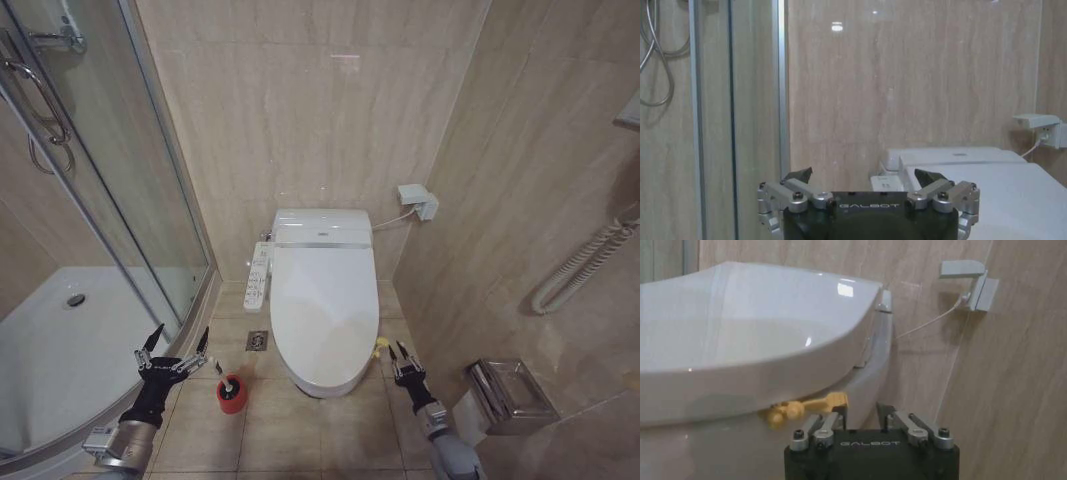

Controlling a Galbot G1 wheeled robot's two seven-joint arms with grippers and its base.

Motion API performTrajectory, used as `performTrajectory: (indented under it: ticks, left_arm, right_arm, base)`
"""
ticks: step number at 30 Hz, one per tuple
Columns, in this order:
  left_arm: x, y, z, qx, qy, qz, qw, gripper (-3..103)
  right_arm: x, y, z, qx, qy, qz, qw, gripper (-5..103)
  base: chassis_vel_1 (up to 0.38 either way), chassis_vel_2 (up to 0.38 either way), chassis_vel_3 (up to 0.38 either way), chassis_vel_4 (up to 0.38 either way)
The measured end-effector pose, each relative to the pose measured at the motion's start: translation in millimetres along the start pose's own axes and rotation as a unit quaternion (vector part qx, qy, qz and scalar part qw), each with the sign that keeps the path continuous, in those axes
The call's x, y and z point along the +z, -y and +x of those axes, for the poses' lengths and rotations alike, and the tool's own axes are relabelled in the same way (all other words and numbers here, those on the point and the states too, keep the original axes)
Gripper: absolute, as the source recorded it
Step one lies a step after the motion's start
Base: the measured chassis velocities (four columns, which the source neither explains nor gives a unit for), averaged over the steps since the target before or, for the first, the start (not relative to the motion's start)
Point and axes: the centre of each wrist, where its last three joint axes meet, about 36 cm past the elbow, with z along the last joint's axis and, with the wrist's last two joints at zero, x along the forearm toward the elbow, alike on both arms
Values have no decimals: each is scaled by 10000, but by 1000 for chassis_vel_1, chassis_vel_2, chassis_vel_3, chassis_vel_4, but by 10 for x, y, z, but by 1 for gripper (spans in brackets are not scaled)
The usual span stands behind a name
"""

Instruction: Open the toilet lid, clean the toilet bowl with a toilet brush, close the toilet lid, and flush.

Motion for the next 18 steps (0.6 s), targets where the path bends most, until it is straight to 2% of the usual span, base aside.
performTrajectory:
  ticks: [6, 7, 14, 15, 18]
  left_arm:
    - [0, 0, 0, 0, 0, 0, 10000, 100]
    - [0, 0, 0, 0, 0, 0, 10000, 100]
    - [0, 0, 0, 0, 0, 0, 10000, 100]
    - [0, 0, 0, 0, 0, 0, 10000, 100]
    - [0, 0, 0, 0, 0, 0, 10000, 100]
  right_arm:
    - [4, -58, -5, -14, -5, -42, 10000, 30]
    - [8, -73, -4, -31, -12, -43, 10000, 57]
    - [11, -106, -22, -62, -17, -24, 10000, 57]
    - [7, -112, -36, -60, -7, -26, 10000, 84]
    - [-5, -130, -73, -48, 18, -46, 10000, 84]
  base:
    - [0, 0, 0, 0]
    - [0, 0, 0, 0]
    - [0, 0, 0, 0]
    - [0, 0, 0, 0]
    - [0, 0, 0, 0]
